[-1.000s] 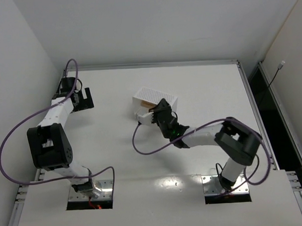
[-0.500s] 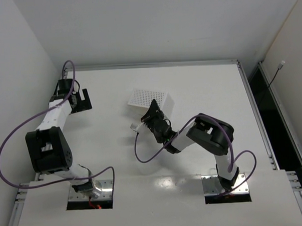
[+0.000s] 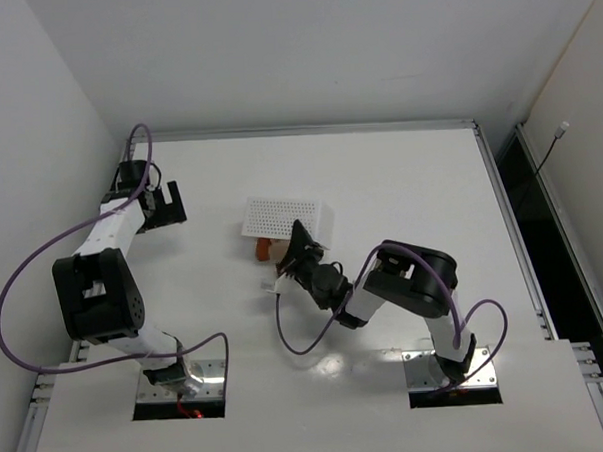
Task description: Build the wood block tower
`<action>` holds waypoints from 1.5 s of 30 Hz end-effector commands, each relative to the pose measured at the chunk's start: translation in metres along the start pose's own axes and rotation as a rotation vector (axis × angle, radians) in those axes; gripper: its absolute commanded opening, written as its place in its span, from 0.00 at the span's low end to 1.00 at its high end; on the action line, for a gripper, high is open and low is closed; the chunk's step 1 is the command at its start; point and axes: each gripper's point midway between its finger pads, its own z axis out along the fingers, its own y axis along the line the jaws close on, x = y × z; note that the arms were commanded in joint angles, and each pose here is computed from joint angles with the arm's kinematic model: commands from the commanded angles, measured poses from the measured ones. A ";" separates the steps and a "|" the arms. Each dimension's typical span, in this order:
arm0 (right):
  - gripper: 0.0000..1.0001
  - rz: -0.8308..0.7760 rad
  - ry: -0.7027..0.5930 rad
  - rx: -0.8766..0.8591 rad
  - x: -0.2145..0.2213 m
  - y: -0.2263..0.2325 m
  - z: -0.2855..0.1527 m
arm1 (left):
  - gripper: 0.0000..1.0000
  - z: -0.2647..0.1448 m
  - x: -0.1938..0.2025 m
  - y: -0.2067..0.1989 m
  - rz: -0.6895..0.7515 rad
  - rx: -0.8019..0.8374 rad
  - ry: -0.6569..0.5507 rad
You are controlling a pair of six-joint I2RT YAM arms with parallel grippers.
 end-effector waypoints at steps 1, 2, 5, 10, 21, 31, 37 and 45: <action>0.00 -0.125 0.148 0.198 0.032 -0.048 -0.033 | 1.00 -0.008 0.004 0.003 -0.016 0.008 -0.014; 0.00 -0.124 0.155 0.192 0.035 -0.047 -0.035 | 1.00 -0.008 0.002 0.003 -0.017 0.009 -0.024; 0.00 -0.110 0.178 0.192 0.041 -0.051 -0.035 | 1.00 -0.009 0.004 0.002 -0.017 0.018 -0.024; 0.00 -0.105 0.178 0.239 0.039 -0.068 -0.033 | 1.00 -0.011 0.000 0.000 -0.017 0.028 -0.032; 0.00 0.099 0.513 0.249 0.132 -0.088 0.011 | 1.00 -0.015 0.004 -0.001 -0.008 0.040 -0.028; 0.00 0.818 0.854 -0.024 0.213 -0.034 -0.001 | 1.00 -0.046 0.001 -0.013 0.042 0.138 -0.133; 0.00 1.321 0.893 -0.498 0.211 0.051 -0.021 | 1.00 -0.056 -0.020 -0.036 0.086 0.181 -0.187; 0.00 1.819 0.955 -0.519 0.299 0.126 -0.023 | 1.00 -0.049 -0.032 -0.068 0.120 0.195 -0.179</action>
